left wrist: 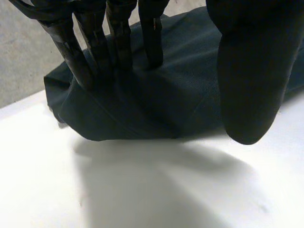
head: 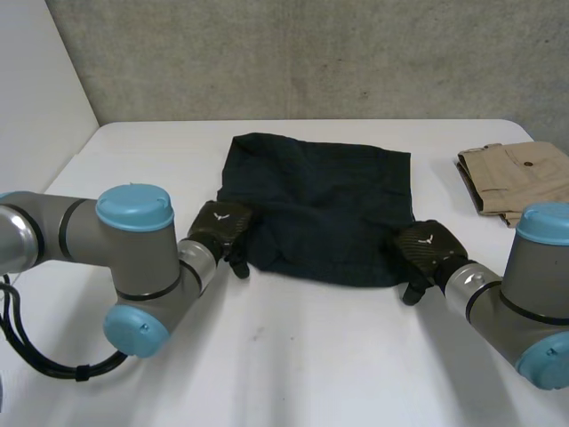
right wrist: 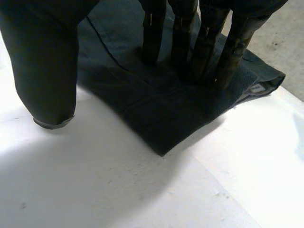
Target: Fold the laundry.
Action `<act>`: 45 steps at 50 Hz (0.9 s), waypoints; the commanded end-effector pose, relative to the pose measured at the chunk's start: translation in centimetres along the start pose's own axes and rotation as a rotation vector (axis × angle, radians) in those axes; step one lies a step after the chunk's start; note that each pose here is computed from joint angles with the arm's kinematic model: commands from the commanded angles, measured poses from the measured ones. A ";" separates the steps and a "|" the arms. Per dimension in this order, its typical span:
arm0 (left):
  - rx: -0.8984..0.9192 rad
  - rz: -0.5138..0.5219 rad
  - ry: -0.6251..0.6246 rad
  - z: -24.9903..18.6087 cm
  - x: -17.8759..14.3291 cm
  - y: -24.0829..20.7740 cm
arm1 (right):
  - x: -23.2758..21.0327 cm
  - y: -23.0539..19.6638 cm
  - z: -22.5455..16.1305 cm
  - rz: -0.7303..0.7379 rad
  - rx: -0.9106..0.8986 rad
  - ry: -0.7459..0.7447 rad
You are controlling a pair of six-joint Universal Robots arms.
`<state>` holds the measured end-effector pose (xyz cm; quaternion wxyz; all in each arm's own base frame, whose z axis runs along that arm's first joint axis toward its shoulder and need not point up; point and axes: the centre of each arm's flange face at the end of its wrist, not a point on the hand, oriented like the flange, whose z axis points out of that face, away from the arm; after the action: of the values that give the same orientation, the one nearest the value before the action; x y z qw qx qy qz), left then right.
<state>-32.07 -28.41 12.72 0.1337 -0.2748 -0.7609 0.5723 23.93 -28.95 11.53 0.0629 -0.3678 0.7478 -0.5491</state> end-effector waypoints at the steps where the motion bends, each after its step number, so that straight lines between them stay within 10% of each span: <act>1: 0.036 0.058 0.000 1.1 0.1 0.0 | 0.2 0.1 0.4 -0.011 0.021 0.019; 33: 0.112 0.132 -0.011 3.2 0.3 1.0 | 0.3 0.3 0.9 -0.017 0.027 0.034; 45: 0.164 0.196 -0.028 -1.6 -0.4 -5.2 | 1.0 -2.1 -0.2 -0.039 0.085 0.063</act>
<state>-33.55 -30.17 12.44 0.1025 -0.3158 -0.7022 0.6299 24.01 -29.86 11.72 0.0474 -0.3624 0.7336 -0.5729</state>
